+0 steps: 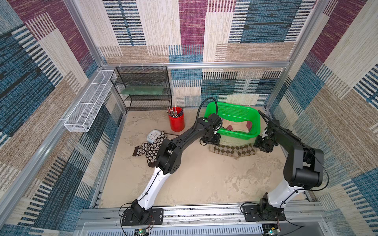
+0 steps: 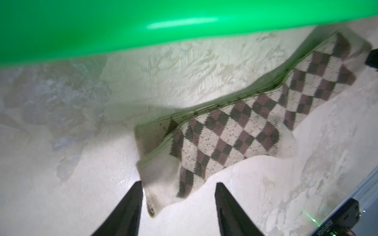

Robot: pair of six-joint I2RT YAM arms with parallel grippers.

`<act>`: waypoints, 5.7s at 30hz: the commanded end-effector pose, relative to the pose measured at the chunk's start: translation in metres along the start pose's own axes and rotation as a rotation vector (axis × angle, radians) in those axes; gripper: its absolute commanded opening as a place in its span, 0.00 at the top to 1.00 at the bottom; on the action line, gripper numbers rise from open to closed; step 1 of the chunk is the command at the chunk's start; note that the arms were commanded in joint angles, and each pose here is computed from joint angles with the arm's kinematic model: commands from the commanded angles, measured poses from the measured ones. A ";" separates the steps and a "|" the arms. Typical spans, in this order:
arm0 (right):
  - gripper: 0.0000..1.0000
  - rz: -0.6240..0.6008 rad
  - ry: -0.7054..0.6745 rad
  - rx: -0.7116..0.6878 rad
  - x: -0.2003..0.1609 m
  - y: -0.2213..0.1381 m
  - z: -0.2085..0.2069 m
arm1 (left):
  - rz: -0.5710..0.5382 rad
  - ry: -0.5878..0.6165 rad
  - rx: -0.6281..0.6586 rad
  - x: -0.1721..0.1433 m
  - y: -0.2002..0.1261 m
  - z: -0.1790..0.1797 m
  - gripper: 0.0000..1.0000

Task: Place the socks together as a pair
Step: Flatten out the sock, then pick up a pair of socks from the center of the board, then place a pair of socks in the bin.

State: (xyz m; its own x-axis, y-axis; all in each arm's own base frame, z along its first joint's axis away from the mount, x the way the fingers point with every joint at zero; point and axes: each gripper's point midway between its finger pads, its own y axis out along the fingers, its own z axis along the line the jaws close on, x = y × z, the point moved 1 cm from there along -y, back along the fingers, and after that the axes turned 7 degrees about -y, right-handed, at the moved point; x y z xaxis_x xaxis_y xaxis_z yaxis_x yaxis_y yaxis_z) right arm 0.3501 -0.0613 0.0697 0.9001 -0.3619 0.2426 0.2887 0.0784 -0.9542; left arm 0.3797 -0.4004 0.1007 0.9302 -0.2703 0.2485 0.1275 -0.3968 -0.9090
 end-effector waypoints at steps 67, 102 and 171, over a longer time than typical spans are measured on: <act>1.00 -0.319 -0.091 0.384 -0.005 -0.153 0.098 | -0.251 -0.032 -0.175 0.061 -0.148 -0.041 1.00; 1.00 -0.105 -0.248 0.397 0.051 -0.028 0.178 | -0.261 -0.120 -0.121 0.104 -0.078 0.039 1.00; 0.56 -0.114 -0.122 0.196 0.038 -0.022 0.078 | -0.356 -0.190 -0.175 0.138 -0.052 0.049 0.25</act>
State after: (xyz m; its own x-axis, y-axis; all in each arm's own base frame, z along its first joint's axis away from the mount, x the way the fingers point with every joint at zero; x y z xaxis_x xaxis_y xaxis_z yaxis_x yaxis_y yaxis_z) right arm 0.4029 0.0020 0.1109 0.8962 -0.2755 0.3478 0.4192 0.2689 -0.8671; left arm 0.5134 -0.3843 0.1318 0.9023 0.0024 0.4312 0.3551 -0.5713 -0.7399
